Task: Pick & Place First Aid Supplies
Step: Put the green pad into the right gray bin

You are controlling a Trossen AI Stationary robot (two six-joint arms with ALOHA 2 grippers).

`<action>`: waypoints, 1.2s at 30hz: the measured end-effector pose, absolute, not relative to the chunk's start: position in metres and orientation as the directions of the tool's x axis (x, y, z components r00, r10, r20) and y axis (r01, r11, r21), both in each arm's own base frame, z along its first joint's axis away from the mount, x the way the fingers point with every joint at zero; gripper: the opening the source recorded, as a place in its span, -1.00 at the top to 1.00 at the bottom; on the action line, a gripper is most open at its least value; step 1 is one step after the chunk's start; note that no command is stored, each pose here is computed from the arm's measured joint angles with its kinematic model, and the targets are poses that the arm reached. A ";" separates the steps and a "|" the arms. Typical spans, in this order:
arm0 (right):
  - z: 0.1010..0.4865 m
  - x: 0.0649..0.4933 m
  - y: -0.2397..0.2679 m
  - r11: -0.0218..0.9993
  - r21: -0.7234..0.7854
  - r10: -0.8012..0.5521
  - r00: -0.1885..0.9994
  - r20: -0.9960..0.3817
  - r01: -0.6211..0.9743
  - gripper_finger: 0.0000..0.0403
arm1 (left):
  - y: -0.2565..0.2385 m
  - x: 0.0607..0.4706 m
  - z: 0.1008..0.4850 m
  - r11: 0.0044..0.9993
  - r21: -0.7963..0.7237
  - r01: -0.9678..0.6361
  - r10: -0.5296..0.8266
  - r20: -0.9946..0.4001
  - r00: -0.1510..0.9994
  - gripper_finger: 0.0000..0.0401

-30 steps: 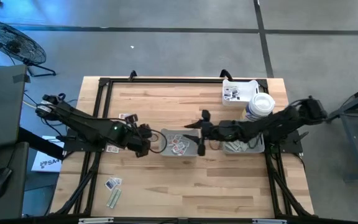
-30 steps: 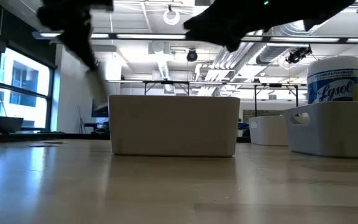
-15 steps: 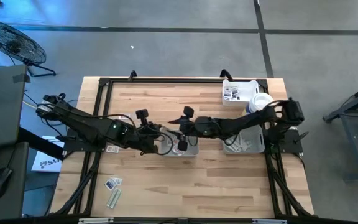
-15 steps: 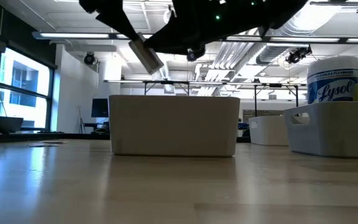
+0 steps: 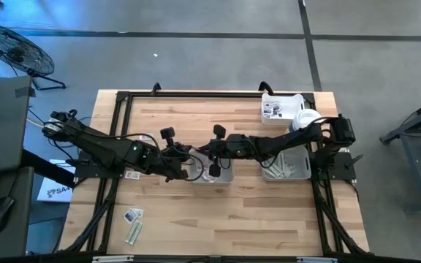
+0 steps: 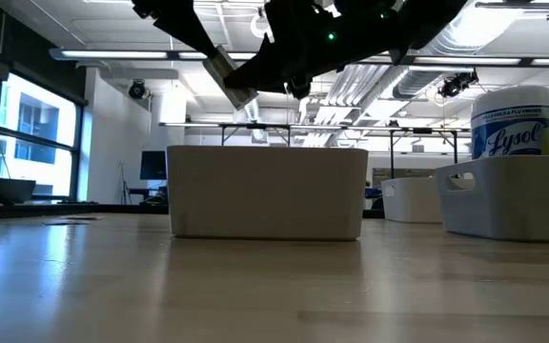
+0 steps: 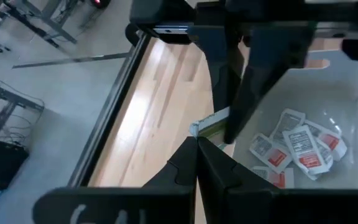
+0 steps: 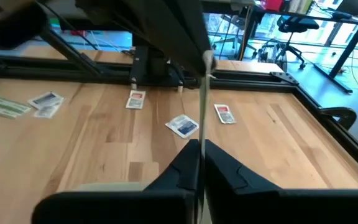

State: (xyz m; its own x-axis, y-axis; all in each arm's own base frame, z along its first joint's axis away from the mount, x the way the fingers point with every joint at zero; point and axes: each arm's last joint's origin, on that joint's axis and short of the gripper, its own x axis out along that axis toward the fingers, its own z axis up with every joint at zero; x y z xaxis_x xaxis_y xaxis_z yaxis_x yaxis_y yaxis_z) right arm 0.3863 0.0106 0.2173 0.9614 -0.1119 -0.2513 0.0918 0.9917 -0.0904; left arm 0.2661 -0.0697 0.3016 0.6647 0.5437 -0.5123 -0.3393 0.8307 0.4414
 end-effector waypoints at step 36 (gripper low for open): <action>0.205 0.167 0.018 0.838 0.128 0.033 0.184 -0.982 0.530 0.99 | -0.068 0.243 0.270 0.917 0.296 -0.267 0.394 -0.773 0.496 0.22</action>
